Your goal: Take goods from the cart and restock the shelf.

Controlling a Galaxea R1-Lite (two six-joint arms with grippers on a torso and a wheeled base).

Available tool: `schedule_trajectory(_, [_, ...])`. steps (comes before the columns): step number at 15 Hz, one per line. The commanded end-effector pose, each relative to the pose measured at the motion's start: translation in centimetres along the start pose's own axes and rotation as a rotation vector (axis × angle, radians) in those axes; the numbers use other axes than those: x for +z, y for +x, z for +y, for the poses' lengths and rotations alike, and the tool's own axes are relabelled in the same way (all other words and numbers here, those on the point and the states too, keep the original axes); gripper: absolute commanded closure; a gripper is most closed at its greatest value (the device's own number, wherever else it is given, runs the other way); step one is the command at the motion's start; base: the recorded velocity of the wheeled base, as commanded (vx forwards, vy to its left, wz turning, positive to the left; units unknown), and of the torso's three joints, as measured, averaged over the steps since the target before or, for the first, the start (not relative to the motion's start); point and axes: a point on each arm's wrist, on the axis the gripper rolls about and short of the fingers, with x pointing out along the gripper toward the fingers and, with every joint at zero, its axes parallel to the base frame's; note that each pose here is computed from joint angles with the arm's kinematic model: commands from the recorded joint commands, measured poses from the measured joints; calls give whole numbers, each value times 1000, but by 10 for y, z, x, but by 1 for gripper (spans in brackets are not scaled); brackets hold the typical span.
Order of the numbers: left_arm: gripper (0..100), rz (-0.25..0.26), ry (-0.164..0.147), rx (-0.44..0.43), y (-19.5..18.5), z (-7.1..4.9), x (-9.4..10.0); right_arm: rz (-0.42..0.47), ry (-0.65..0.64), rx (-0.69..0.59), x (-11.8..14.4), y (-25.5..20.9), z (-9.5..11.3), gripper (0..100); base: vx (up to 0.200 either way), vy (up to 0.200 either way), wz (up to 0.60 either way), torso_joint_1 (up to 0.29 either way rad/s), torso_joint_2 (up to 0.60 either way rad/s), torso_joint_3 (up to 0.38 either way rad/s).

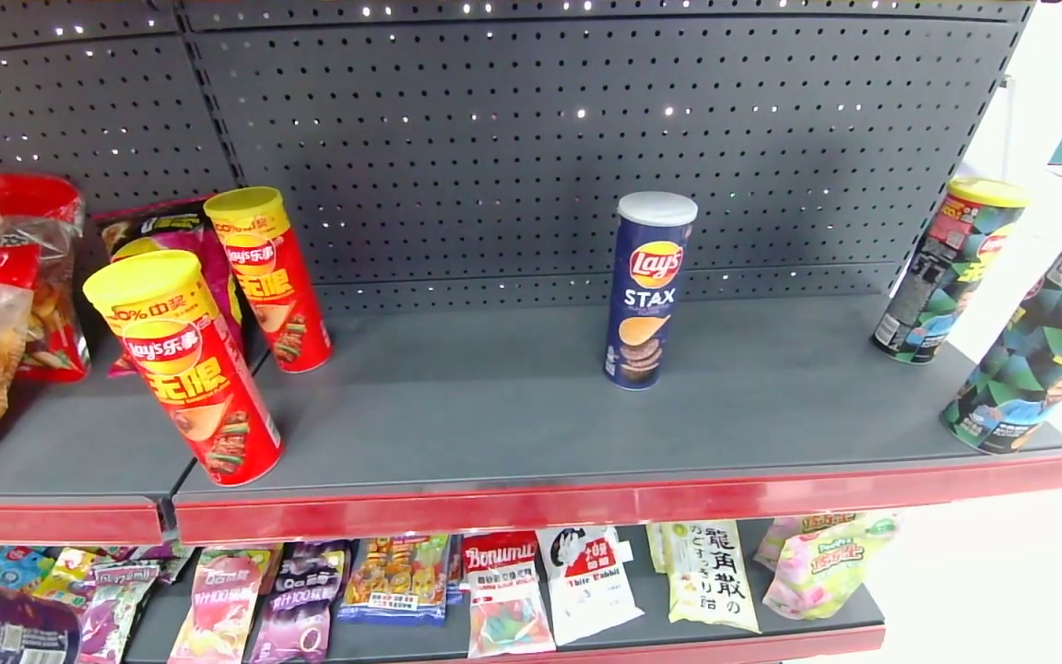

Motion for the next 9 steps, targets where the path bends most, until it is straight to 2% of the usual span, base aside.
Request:
schedule_trajectory(1, [100,-35,-2,-31,-6,-1,-4,12,110,70,107,33,-8,0,0,0,0,0,0,0])
schedule_trajectory(2, [100,-33,0,-76,-6,-4,-9,-5,144,137,141,49,-10,0,0,0,0,0,0,0])
schedule_trajectory(4, [100,-25,2,-85,-4,-4,-11,41,66,297,150,70,-7,0,0,0,0,0,0,0])
schedule_trajectory(5, [100,-10,2,-84,-1,-4,-9,110,-21,370,146,94,-3,0,0,0,0,0,0,0])
schedule_trajectory(7, [100,-4,-58,-98,0,-4,-9,191,-25,505,164,151,15,0,0,0,0,0,0,0])
schedule_trajectory(9, [100,-4,-68,-96,0,-5,-10,209,-28,568,171,197,35,0,0,0,0,0,0,0])
